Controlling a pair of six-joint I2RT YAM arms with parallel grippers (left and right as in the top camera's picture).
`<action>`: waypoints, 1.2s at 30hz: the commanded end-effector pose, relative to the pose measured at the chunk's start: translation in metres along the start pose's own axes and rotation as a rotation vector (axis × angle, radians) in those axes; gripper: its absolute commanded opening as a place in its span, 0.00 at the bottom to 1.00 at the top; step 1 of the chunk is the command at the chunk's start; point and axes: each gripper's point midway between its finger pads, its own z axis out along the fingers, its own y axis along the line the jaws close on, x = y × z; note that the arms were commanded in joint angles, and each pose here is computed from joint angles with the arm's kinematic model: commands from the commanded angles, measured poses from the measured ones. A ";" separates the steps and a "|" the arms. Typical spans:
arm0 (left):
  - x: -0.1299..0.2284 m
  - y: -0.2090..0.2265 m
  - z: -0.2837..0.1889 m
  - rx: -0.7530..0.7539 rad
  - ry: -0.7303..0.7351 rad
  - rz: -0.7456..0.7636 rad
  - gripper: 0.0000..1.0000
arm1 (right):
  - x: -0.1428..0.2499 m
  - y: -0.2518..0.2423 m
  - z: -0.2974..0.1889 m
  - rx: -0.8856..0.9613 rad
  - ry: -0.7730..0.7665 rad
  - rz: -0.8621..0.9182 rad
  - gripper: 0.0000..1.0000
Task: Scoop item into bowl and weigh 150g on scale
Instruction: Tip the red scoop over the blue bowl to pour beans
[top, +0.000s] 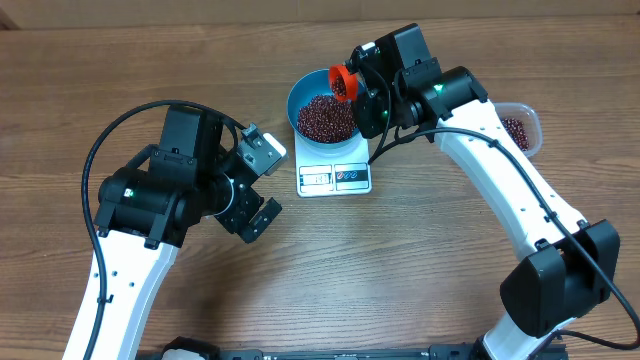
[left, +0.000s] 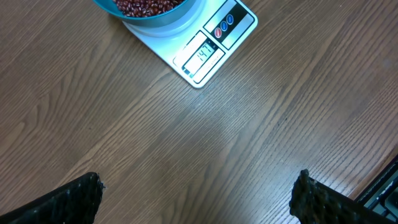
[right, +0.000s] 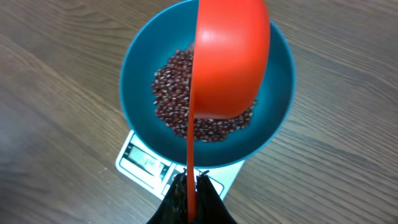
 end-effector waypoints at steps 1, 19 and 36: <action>-0.002 -0.001 0.001 0.016 -0.008 -0.014 0.99 | -0.007 -0.012 -0.011 0.084 -0.033 0.014 0.04; -0.002 -0.001 0.001 0.016 -0.008 -0.014 1.00 | -0.016 0.003 -0.011 0.000 -0.070 0.012 0.04; -0.002 -0.001 0.001 0.016 -0.008 -0.014 1.00 | -0.017 0.003 -0.011 -0.003 -0.074 0.026 0.04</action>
